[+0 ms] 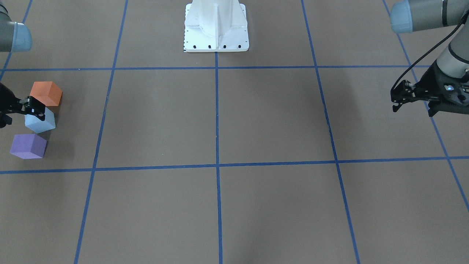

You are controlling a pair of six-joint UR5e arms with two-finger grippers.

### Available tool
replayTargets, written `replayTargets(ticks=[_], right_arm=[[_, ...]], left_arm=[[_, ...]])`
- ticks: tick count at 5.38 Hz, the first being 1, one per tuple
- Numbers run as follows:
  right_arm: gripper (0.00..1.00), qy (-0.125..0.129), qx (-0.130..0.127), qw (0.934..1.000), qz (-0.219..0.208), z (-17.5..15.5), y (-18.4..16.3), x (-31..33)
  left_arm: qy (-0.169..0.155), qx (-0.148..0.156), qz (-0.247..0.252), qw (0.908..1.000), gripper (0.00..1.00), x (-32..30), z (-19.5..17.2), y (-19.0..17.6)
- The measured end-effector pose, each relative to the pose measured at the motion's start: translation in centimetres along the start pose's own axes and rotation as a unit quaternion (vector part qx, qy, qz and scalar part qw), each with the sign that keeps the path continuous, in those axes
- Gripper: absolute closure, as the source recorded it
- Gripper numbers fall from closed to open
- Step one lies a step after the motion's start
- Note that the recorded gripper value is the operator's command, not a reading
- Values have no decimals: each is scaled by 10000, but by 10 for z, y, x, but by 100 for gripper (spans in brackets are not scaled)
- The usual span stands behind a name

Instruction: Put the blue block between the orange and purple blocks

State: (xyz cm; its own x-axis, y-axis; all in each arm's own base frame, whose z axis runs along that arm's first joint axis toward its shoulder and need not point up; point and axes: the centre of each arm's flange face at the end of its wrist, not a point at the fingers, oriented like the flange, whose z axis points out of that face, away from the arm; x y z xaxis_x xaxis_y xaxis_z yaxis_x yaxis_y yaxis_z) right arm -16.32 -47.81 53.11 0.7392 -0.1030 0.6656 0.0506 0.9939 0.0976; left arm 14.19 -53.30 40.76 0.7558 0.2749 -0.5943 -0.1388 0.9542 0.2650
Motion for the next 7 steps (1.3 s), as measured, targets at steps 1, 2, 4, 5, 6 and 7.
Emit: replayTargets(ticks=[1,2,4,5,6,7], right_arm=[[0,-12,259,9995,160,-25,-8,18],[0,14,399,9989,234,-36,-13,28],[0,22,599,9968,535,-60,-15,67],[0,-294,630,9937,876,-82,-7,106],[0,-597,606,9916,975,-92,6,143],[0,-722,552,9921,862,-89,20,176]], left_arm=[[-78,80,106,9999,0,-31,-12,3],[-121,132,68,9998,0,-73,-24,15],[-136,-92,-272,9995,0,-129,-9,60],[-140,-270,-462,9985,0,-147,12,72],[-115,-343,-598,9976,0,-171,27,76],[73,-346,-636,9973,0,-200,32,83]])
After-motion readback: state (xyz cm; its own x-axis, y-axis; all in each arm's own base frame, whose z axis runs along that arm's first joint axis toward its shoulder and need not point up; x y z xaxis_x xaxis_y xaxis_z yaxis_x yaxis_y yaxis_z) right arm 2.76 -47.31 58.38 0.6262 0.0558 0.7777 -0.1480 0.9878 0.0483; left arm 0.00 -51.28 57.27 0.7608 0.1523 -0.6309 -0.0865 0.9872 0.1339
